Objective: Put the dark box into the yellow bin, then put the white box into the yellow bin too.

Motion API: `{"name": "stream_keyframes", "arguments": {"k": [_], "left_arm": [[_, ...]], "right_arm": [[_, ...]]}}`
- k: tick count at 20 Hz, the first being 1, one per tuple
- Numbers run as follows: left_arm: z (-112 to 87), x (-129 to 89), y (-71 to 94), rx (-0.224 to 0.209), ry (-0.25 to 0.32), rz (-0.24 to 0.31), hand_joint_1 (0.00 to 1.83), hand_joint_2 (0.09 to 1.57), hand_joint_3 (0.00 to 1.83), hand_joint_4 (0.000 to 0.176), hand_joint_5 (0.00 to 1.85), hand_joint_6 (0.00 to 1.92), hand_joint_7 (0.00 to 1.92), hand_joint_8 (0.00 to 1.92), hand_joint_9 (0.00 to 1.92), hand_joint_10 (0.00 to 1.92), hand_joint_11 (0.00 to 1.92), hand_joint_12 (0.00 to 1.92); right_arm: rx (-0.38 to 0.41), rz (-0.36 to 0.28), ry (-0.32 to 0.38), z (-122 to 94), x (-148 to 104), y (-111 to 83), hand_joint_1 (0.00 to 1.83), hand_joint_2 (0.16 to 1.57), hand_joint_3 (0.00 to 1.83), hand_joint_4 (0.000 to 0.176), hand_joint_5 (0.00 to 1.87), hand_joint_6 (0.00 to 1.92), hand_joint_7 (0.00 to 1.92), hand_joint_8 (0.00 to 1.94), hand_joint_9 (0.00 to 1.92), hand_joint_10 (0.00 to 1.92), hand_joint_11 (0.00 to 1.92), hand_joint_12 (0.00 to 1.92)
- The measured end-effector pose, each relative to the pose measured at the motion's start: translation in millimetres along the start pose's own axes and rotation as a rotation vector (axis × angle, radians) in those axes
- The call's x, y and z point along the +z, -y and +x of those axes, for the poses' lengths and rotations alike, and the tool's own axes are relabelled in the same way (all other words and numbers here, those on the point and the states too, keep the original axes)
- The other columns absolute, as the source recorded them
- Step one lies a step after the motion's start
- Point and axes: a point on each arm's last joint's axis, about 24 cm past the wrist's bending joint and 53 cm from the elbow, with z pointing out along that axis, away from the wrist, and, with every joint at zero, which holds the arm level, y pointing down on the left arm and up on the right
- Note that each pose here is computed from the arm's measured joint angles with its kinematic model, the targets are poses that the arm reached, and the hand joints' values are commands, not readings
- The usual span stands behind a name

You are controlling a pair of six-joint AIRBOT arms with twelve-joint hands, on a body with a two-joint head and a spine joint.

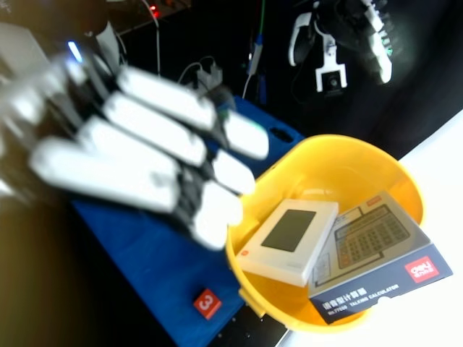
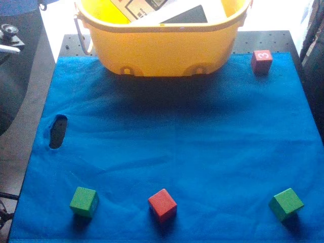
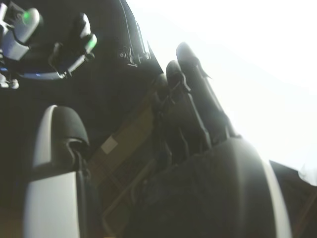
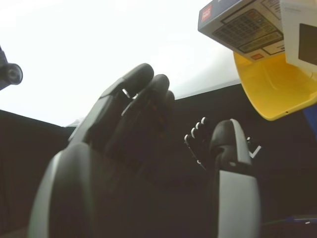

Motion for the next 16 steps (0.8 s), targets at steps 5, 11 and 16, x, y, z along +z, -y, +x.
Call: {"name": "stream_keyframes", "arguments": {"k": [5, 11, 16], "left_arm": [[-16.3, -12.9, 12.6, 0.043, 0.031, 0.015, 0.94, 1.01, 0.0, 0.01, 0.35, 0.0, 0.44, 0.0, 0.42, 0.0, 0.42, 0.01], [-19.4, -15.0, 17.7, 0.051, 0.038, 0.022, 0.9, 1.02, 0.0, 0.0, 0.35, 0.0, 0.44, 0.0, 0.42, 0.0, 0.39, 0.01], [-29.5, -19.5, 35.3, 0.088, 0.052, 0.06, 0.87, 1.05, 0.01, 0.0, 0.27, 0.0, 0.32, 0.0, 0.31, 0.0, 0.38, 0.01]], "right_arm": [[-0.038, -0.024, 0.028, -17.7, -8.2, -13.8, 1.07, 0.9, 0.0, 0.0, 0.47, 0.0, 0.7, 0.0, 0.73, 0.0, 0.5, 0.58], [-0.077, -0.08, 0.111, -49.0, -27.4, -34.5, 1.12, 0.9, 0.0, 0.0, 0.31, 0.0, 0.56, 0.0, 0.56, 0.0, 0.39, 0.37], [-0.102, -0.083, 0.107, -49.8, -33.7, -42.4, 1.09, 0.88, 0.01, 0.0, 0.19, 0.0, 0.43, 0.0, 0.44, 0.0, 0.34, 0.14]]}}
